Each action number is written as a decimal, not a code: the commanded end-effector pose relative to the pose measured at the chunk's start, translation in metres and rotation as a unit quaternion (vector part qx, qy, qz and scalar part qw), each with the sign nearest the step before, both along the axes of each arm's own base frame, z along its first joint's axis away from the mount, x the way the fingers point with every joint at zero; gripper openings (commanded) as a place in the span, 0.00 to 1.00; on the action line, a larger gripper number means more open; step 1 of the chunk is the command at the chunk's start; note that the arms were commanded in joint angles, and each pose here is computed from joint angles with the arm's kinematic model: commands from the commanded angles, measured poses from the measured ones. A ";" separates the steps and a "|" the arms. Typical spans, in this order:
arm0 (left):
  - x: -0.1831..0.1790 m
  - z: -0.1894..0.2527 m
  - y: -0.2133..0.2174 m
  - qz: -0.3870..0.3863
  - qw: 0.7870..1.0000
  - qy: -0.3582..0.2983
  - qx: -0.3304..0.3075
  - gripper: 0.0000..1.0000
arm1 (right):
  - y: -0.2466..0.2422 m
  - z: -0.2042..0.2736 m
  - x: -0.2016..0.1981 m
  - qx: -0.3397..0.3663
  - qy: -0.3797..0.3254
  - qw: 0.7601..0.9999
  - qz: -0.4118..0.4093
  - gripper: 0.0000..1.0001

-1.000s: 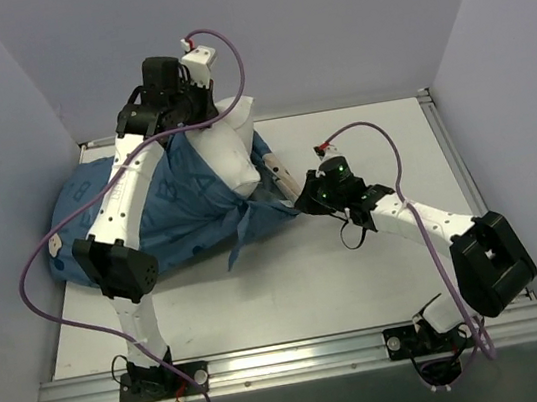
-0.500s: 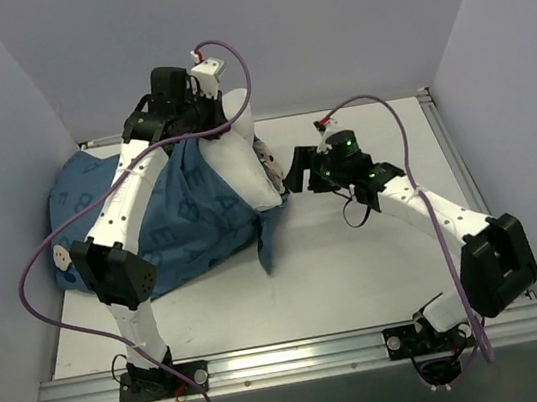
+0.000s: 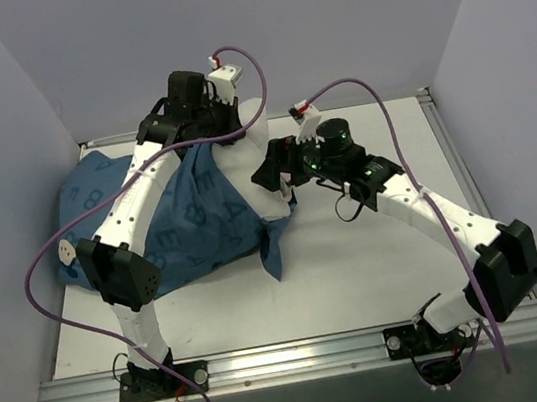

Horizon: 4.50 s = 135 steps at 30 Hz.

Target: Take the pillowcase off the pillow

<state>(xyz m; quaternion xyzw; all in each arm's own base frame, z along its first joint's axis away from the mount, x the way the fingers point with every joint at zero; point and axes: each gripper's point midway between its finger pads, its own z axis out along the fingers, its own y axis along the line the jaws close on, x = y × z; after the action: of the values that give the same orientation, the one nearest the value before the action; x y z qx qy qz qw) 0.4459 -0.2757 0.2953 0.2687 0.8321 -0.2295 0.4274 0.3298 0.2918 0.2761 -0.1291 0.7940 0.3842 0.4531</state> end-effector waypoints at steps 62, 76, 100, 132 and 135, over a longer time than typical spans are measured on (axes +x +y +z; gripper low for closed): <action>-0.061 -0.058 0.111 0.016 0.996 0.030 0.084 0.60 | 0.101 -0.010 0.007 0.180 0.073 0.981 -0.012 0.00; -0.100 -0.109 0.196 0.032 0.984 0.084 0.151 0.02 | -0.026 0.024 0.040 0.170 0.021 0.980 -0.102 0.00; -0.096 -0.098 0.232 0.005 0.992 0.069 0.101 0.77 | -0.053 0.010 0.016 0.193 0.057 0.973 -0.112 0.00; -0.180 -0.200 0.327 0.214 0.932 0.128 0.263 0.94 | -0.006 0.024 0.051 0.255 0.064 0.956 -0.134 0.00; -0.166 -0.207 0.318 0.198 0.933 0.089 0.286 0.94 | -0.011 0.022 0.053 0.255 0.063 0.954 -0.144 0.00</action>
<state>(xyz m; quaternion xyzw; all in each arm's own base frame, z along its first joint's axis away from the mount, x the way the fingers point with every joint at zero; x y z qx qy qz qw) 0.2412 0.0423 0.0763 0.1844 0.9587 0.0420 0.2124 0.3692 0.2854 0.2464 0.1243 0.7699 0.4710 0.4123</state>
